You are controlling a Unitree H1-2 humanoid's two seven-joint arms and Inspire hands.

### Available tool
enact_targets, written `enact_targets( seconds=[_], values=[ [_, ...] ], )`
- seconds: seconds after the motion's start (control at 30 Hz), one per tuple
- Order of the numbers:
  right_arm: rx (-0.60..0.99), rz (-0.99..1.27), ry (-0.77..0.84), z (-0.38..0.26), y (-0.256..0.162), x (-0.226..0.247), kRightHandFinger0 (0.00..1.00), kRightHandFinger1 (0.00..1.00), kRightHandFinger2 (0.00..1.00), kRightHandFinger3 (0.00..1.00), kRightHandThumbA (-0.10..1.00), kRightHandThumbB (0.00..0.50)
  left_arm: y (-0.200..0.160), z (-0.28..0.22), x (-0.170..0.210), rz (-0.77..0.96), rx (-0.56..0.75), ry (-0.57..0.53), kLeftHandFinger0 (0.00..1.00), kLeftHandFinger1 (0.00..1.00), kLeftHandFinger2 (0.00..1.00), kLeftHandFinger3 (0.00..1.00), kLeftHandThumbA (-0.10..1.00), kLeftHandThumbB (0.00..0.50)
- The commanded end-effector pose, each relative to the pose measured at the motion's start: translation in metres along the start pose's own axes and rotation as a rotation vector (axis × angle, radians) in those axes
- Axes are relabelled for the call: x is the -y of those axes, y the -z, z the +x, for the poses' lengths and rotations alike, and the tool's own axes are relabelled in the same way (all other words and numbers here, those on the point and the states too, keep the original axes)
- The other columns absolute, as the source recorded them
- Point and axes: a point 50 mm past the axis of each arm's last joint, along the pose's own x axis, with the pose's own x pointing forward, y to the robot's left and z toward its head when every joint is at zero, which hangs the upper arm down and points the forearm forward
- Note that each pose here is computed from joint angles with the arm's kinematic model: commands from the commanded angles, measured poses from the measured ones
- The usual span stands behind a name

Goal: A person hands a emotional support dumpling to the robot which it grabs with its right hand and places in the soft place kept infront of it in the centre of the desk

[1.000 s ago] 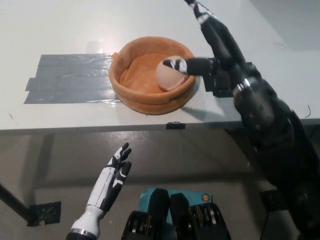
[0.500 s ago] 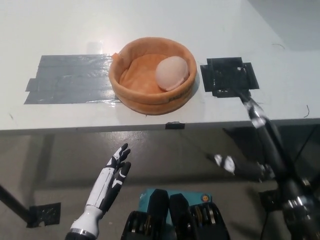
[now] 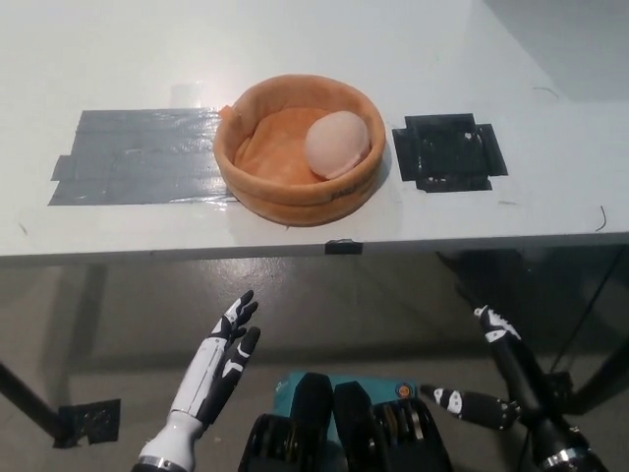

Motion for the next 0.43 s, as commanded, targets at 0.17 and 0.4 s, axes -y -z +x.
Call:
enact_targets(
  seconds=[0.17,0.4],
  values=[
    [0.143,-0.028,0.001,0.0097,-0.0078,-0.0097,1.0,1.0,1.0,1.0,1.0,0.341,-0.0093,0.0071,-0.0042,0.006,0.047,-0.006,1.0,1.0,1.0,1.0,1.0,0.084],
    [0.144,0.005,0.009,0.012,-0.0076,-0.0082,1.0,1.0,1.0,1.0,1.0,0.347,-0.0111,0.0085,-0.0061,0.009,0.057,-0.011,1.0,1.0,1.0,1.0,1.0,0.097]
  ],
)
